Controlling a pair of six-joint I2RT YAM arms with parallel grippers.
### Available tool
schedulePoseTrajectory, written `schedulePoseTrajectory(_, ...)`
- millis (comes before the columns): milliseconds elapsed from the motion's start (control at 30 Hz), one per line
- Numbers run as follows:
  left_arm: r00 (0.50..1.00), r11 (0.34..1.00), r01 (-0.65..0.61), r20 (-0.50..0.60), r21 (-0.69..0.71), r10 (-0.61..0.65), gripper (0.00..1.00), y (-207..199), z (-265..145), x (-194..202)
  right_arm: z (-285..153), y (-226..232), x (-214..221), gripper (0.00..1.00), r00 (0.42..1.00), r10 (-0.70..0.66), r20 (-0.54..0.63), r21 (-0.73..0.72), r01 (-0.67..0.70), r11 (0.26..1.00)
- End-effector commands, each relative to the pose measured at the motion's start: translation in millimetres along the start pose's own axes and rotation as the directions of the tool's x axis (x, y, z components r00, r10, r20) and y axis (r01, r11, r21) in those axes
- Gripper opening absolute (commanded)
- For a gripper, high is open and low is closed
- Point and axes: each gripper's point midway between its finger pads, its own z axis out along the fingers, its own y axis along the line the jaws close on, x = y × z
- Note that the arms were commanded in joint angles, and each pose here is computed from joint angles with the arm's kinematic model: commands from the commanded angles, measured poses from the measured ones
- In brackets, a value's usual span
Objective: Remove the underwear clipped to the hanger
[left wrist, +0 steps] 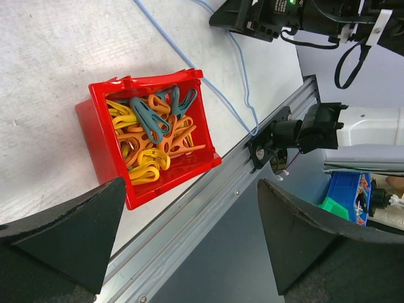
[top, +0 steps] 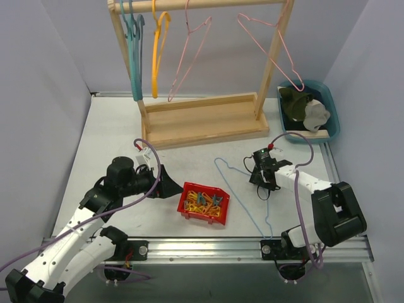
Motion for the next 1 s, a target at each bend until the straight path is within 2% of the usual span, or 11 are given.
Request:
schedulePoseTrajectory(0,1.0,1.0,-0.012,0.023,0.028,0.011,0.94,-7,-4,-5,7,13,23,0.44,0.998,0.024,-0.065,-0.099,-0.03,0.995)
schedulePoseTrajectory(33,1.0,1.0,-0.01,0.023,0.028,0.01,0.94,-8,-5,-5,6,11,22,0.32,0.998,0.029,-0.049,-0.096,-0.034,0.995)
schedulePoseTrajectory(100,1.0,1.0,-0.008,0.022,0.027,0.007,0.94,-7,-5,-4,-5,14,8,0.19,0.999,0.052,0.006,-0.125,-0.051,0.991)
schedulePoseTrajectory(133,1.0,1.0,-0.008,0.024,0.029,0.007,0.94,-8,-5,-5,-9,11,6,0.07,0.998,0.055,0.02,-0.119,-0.052,0.992)
schedulePoseTrajectory(200,1.0,0.999,-0.006,0.029,0.031,0.005,0.94,-10,-5,-7,-21,7,-8,0.0,0.995,0.07,0.071,-0.113,-0.061,0.992)
schedulePoseTrajectory(333,0.999,1.0,-0.003,0.034,0.03,0.002,0.94,-11,-5,-11,-48,7,-32,0.0,0.987,0.084,0.139,-0.126,-0.067,0.99)
schedulePoseTrajectory(400,0.999,1.0,-0.003,0.034,0.026,0.002,0.94,-11,-5,-12,-68,4,-55,0.0,0.972,0.1,0.215,-0.122,-0.075,0.99)
schedulePoseTrajectory(600,0.998,1.0,-0.023,0.064,0.016,0.022,0.94,-18,-8,-26,-120,-14,-97,0.0,0.93,0.034,0.365,-0.065,-0.011,0.998)
schedulePoseTrajectory(800,0.988,0.995,-0.096,0.118,-0.027,0.098,0.94,-32,-12,-62,-147,-4,-107,0.0,0.911,-0.092,0.403,-0.054,0.124,0.991)
schedulePoseTrajectory(967,0.97,0.984,-0.175,0.169,-0.022,0.176,0.94,-50,-10,-93,-171,31,-95,0.0,0.899,-0.16,0.407,-0.205,0.261,0.943)
